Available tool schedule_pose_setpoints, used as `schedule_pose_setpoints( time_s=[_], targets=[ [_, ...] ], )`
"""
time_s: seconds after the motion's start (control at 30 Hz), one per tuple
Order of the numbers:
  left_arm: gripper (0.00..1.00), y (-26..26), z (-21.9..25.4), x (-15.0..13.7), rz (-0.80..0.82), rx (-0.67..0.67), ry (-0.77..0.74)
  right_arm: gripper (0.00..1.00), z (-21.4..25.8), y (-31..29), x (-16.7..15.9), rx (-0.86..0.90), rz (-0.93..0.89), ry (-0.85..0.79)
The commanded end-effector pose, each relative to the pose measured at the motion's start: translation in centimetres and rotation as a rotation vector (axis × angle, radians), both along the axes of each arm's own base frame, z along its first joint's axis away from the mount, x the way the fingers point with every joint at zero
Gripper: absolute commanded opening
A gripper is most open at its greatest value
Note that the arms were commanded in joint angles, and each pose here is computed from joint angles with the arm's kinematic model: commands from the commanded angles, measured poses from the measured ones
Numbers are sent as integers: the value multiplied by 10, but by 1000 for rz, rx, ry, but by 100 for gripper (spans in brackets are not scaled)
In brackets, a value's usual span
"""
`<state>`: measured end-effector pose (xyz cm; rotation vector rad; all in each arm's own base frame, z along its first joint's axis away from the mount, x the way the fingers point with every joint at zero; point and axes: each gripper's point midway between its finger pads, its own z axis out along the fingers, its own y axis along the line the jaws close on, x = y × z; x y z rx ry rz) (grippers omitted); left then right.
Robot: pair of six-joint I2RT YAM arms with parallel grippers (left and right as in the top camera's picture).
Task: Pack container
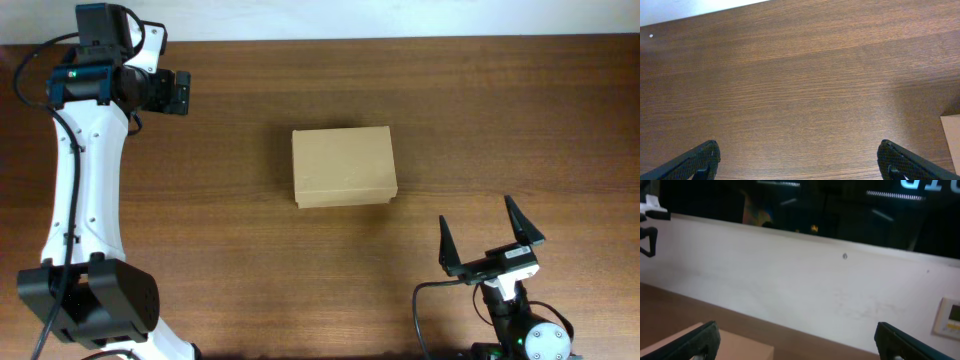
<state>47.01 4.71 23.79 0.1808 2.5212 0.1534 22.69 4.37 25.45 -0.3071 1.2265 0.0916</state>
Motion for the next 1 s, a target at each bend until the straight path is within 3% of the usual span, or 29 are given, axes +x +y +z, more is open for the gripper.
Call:
schedule_pose_setpoints(
  time_s=[0.0,0.2,0.37,0.97],
  targets=[
    [100,-2,15,-1,-9,0,-35,99,-9,-1,3,14,-7,24],
    [100,-2,15,-1,-9,0,-35,99,-39,-2,10,21,-7,156],
    [100,-2,15,-1,-9,0,-35,99,-93,-2,13,33,-8,383],
    [99,-2,15,-1,-9,0,-35,99,-93,-2,14,33,-9,385]
  ],
)
